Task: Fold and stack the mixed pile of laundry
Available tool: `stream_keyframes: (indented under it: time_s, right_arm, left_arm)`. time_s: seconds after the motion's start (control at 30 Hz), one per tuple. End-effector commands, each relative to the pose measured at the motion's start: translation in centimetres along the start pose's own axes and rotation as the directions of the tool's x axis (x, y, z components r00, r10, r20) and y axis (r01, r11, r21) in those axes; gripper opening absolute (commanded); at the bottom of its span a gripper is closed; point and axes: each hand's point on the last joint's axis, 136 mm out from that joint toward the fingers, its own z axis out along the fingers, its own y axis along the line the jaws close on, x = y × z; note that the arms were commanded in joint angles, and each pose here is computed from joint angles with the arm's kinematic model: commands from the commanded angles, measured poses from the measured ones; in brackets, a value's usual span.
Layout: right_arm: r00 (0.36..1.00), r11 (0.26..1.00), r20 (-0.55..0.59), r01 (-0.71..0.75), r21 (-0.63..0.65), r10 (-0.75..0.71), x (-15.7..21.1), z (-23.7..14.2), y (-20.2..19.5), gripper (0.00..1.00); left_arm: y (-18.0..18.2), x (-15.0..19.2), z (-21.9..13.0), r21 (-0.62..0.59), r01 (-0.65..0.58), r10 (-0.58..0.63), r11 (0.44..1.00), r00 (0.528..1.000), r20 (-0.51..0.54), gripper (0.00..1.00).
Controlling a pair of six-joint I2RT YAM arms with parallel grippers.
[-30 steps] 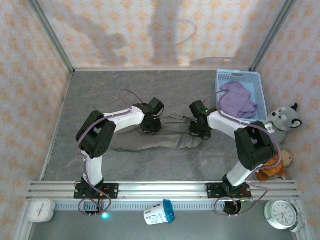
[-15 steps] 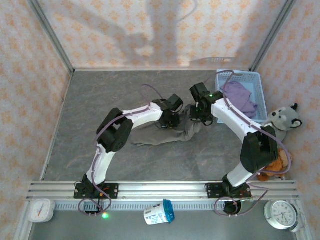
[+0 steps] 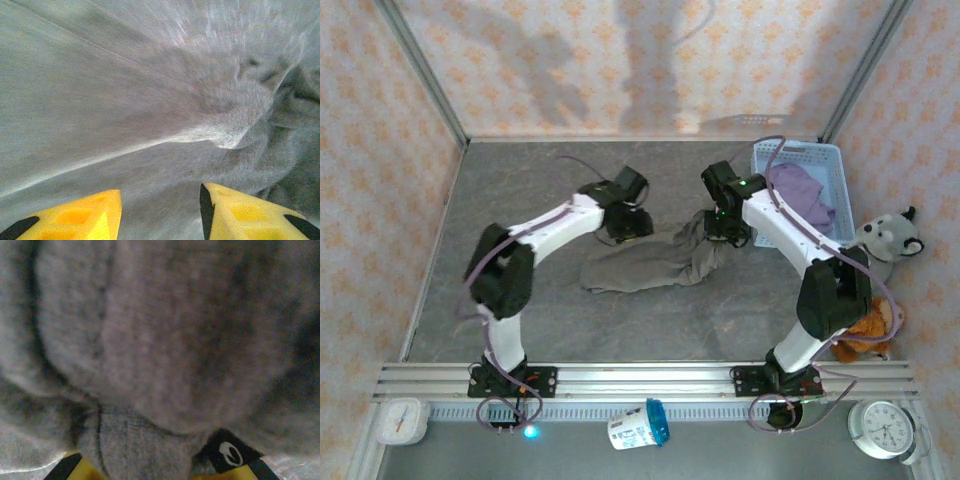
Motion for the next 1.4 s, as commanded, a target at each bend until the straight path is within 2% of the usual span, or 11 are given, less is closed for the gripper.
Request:
stream_keyframes:
  time_s: [0.0,0.13,0.33,0.63,0.83,0.93,1.07,1.13,1.17,1.37]
  right_arm:
    - [1.0,0.998,-0.018,0.025,0.051,-0.024,-0.3,-0.3,-0.7,0.0]
    - [0.999,0.998,-0.041,0.032,0.061,-0.029,-0.4,-0.2,-0.7,0.0]
    - [0.999,0.996,-0.049,0.023,0.09,-0.018,-0.6,0.1,-0.3,0.0]
    - [0.998,0.996,-0.041,-0.042,0.078,0.045,-0.8,0.3,3.9,0.02]
    - [0.999,0.999,-0.032,-0.021,0.05,0.022,-0.8,0.7,10.3,0.05]
    - [0.998,1.0,-0.058,-0.019,0.022,0.02,-0.7,1.0,13.8,0.16]
    - [0.996,0.983,-0.09,-0.032,-0.183,0.016,-0.3,-0.4,20.5,0.51]
    - [0.996,0.956,-0.081,-0.066,-0.287,0.045,-0.7,-1.9,22.3,0.67]
    - [0.996,0.943,-0.064,-0.081,-0.324,0.064,-1.1,-2.8,22.5,0.7]
    - [0.992,0.893,0.002,-0.11,-0.437,0.124,-2.6,-6.3,20.4,0.71]
  left_arm:
    - [6.3,1.1,-1.6,-0.134,0.0,-0.001,0.991,1.0,-0.005,0.45]
    - [11.8,3.3,-1.2,-0.222,0.024,-0.032,0.975,0.999,-0.031,0.35]
    - [14.8,6.6,1.4,-0.249,0.049,-0.07,0.967,0.995,-0.077,0.28]
    - [15.4,8.2,3.5,-0.234,0.071,-0.1,0.97,0.988,-0.116,0.24]
    - [15.2,8.4,3.6,-0.221,0.064,-0.092,0.973,0.988,-0.121,0.23]
    - [15.2,8.5,3.6,-0.218,0.059,-0.087,0.974,0.989,-0.122,0.23]
    - [15.6,8.7,3.7,-0.232,0.055,-0.086,0.971,0.989,-0.124,0.22]
    - [15.7,8.8,3.6,-0.238,0.056,-0.087,0.97,0.989,-0.122,0.22]
    - [15.8,8.7,3.6,-0.243,0.055,-0.086,0.969,0.989,-0.118,0.22]
    - [16.3,8.2,2.6,-0.258,0.054,-0.081,0.965,0.992,-0.094,0.22]
